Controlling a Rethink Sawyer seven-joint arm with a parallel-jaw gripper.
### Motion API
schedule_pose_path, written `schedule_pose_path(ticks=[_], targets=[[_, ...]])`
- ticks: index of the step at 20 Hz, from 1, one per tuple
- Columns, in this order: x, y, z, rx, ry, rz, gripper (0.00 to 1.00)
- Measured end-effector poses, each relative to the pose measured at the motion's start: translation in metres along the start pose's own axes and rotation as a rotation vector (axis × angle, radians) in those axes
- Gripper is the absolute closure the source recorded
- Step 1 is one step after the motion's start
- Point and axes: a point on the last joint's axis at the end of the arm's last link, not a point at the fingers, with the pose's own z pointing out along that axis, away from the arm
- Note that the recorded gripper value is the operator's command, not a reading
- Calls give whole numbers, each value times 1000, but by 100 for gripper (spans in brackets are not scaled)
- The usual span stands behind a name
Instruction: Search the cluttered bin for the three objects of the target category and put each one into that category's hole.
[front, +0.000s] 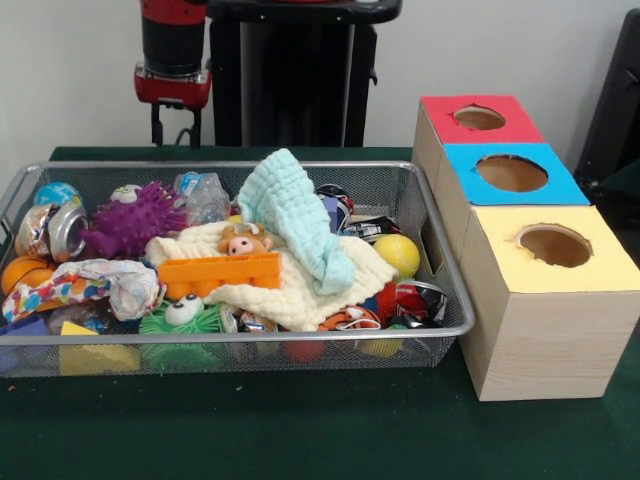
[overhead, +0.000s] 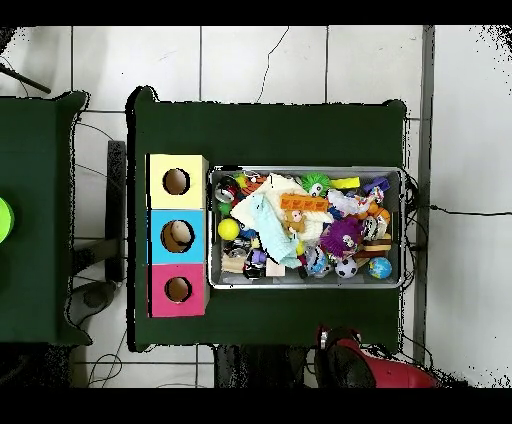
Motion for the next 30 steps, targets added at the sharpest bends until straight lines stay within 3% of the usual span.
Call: schedule_pose_path(ticks=[2, 3, 6, 10, 14, 18, 30], targets=[[3, -2, -1, -11, 5, 28, 0], [12, -9, -2, -27, 23, 82, 0], [24, -18, -2, -42, 51, 138, 0], [56, -40, 0, -77, 127, 249, 0], [73, -47, 4, -103, 165, 301, 0], [79, -47, 12, -116, 178, 313, 0], [71, -50, 53, -105, 198, 261, 0]])
